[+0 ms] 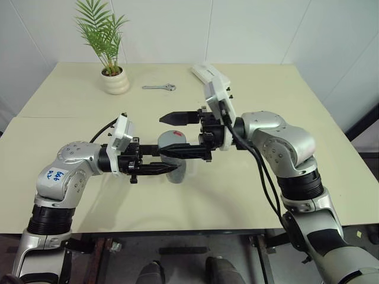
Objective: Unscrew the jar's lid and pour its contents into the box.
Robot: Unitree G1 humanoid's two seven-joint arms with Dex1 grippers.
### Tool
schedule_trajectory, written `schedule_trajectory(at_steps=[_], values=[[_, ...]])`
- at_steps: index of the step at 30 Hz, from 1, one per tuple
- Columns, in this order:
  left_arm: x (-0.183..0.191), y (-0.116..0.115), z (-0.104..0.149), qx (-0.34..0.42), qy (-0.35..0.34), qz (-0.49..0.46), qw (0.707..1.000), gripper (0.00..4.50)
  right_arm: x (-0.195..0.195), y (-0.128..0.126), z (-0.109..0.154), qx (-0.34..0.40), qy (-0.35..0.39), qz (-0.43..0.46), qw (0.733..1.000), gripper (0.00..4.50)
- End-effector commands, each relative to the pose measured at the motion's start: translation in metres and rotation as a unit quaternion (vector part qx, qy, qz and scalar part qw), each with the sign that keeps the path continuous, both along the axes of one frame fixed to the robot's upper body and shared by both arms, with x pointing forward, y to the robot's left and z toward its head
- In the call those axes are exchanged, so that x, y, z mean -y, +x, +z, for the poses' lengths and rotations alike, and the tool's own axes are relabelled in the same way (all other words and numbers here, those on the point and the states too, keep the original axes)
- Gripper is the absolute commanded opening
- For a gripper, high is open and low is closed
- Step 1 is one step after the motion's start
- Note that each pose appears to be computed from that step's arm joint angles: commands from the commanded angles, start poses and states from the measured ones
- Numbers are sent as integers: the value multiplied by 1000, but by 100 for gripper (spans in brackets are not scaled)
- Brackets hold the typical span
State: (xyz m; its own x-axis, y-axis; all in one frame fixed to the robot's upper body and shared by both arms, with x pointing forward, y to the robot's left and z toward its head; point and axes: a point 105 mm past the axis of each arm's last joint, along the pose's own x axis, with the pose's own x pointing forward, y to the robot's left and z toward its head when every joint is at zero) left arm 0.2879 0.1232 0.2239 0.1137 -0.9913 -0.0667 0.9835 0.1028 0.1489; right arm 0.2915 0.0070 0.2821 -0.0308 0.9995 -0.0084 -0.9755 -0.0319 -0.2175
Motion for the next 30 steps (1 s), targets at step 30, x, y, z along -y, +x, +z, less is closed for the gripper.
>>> schedule_trajectory(at_steps=[30], values=[[-1,-2,7,34,4,-1,999,187,34,9,-2,1,-1,7,1000,447]])
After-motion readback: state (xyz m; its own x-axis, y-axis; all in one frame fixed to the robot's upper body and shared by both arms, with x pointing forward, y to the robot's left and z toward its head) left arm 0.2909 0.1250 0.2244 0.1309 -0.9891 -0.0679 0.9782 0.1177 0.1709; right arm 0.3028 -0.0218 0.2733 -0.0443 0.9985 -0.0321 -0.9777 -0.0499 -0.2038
